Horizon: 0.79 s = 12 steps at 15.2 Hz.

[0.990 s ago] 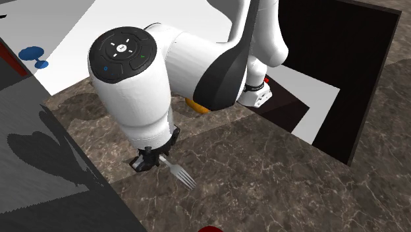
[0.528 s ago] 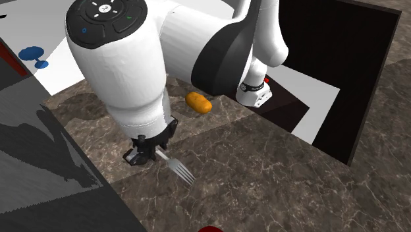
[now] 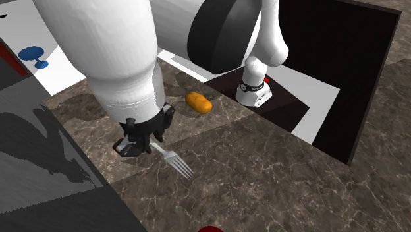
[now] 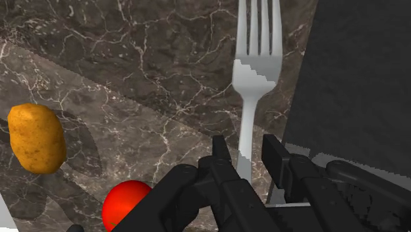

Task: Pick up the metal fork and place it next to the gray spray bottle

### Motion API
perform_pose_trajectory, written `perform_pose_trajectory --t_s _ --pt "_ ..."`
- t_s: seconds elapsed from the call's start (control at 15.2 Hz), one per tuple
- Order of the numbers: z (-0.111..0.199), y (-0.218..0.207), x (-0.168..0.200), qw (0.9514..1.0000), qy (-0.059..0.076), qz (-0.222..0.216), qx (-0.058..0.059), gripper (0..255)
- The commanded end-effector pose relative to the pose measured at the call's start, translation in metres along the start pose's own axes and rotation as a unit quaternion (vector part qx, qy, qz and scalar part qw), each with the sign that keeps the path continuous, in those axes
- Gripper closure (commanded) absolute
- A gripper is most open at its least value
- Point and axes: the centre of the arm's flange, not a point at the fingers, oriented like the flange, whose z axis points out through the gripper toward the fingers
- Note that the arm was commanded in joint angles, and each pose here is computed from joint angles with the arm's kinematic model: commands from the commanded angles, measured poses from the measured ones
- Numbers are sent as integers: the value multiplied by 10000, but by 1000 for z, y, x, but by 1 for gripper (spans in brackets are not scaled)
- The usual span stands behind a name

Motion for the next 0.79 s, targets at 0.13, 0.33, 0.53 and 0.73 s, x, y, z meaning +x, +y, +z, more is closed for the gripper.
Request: perform_pose_trajectory --t_s 0.13,0.33,0.53,0.73 --pt "-21 1 2 10000 0 0 -2 255" --pt "-37 1 5 10000 0 0 -2 255" --pt "-52 1 7 10000 0 0 -2 255" --pt "-68 2 9 10000 0 0 -2 255"
